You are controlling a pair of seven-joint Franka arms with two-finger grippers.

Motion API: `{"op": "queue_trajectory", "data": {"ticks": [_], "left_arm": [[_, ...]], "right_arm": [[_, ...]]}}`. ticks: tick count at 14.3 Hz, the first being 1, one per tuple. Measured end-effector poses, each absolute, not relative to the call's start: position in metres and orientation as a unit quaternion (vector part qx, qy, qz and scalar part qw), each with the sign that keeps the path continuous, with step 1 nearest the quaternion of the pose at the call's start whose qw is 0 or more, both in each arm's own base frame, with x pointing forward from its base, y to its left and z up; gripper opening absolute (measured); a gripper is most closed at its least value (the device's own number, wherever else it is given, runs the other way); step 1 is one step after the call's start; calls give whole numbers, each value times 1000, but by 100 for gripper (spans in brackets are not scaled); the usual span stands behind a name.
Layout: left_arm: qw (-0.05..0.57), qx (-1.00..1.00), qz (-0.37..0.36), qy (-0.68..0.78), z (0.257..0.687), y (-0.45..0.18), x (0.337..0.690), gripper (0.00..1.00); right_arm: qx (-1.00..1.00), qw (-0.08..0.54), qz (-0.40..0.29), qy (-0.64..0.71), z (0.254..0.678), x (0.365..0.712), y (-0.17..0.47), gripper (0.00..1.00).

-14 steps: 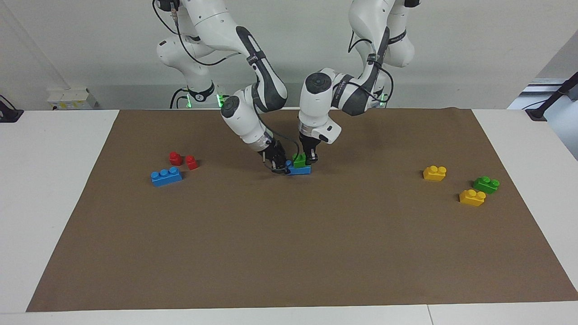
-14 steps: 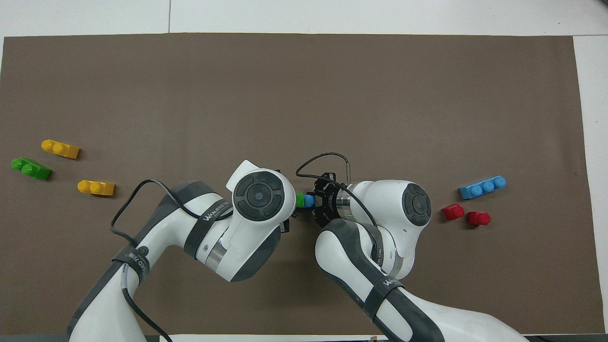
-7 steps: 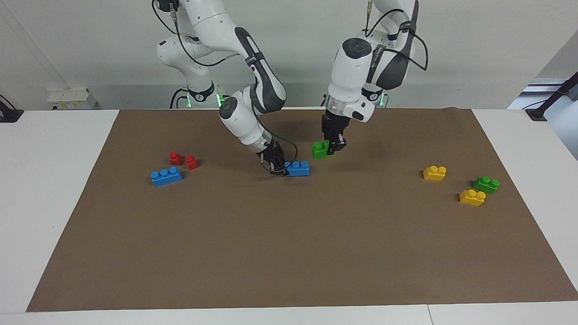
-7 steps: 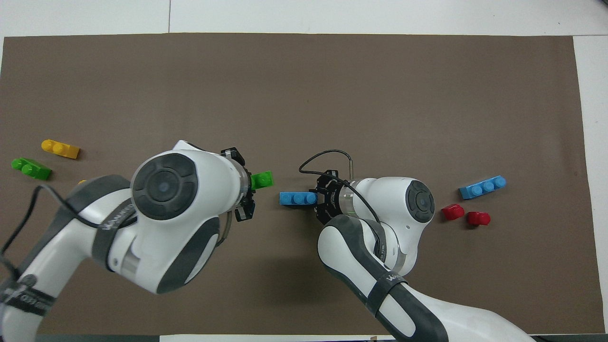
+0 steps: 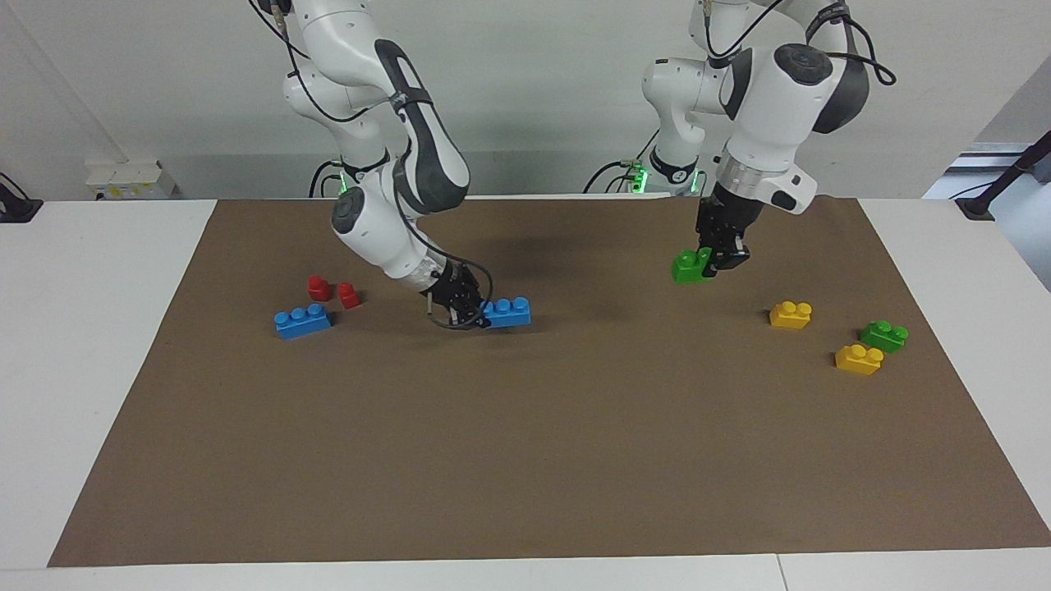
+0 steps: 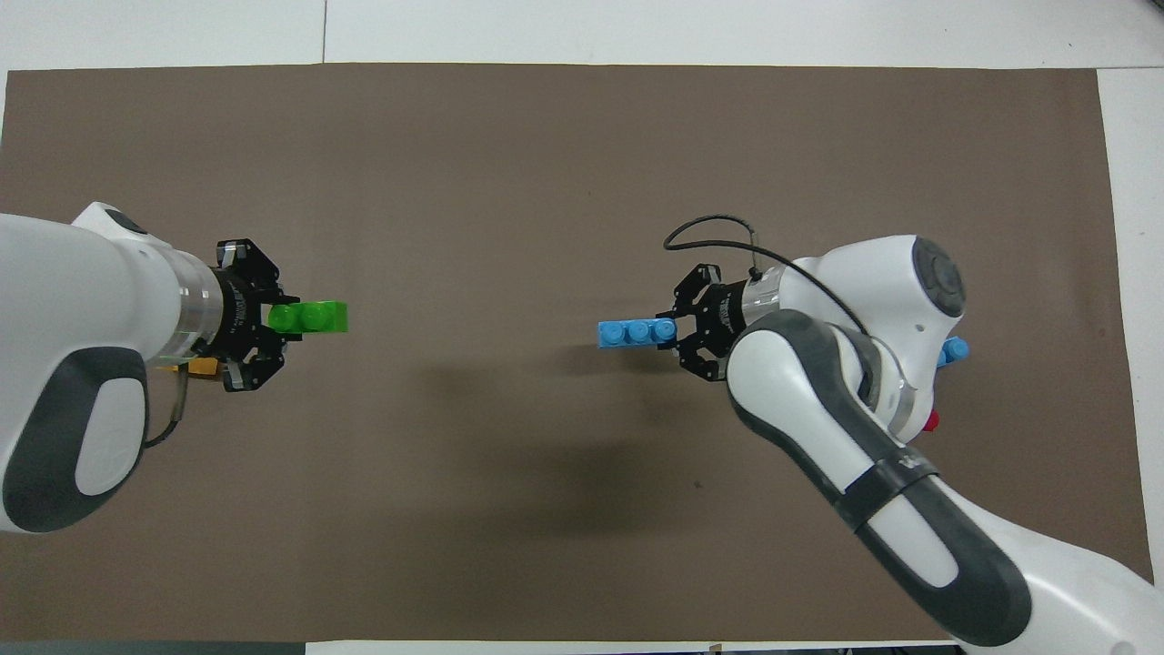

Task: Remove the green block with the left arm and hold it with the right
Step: 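Pull the green and blue bricks apart with both grippers, then move the green block with the left gripper while the right gripper moves blue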

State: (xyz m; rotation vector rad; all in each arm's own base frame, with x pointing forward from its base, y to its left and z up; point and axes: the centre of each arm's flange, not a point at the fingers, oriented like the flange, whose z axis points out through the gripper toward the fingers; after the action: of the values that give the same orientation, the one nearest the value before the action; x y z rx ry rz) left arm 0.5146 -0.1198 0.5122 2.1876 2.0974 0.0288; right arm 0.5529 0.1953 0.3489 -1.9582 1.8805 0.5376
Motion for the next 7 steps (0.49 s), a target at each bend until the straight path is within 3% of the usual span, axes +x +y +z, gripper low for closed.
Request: {"op": "queue_trajectory", "data": {"ticks": [3,7], "left_arm": [[50,777,8,627,504,-75,521,35],[35,828,-4,559,477,-43,527,35]], "right_arm": [[-718,195,182,642,363,575,132,35],[-737,185,170,628,341,582,46,35]]}}
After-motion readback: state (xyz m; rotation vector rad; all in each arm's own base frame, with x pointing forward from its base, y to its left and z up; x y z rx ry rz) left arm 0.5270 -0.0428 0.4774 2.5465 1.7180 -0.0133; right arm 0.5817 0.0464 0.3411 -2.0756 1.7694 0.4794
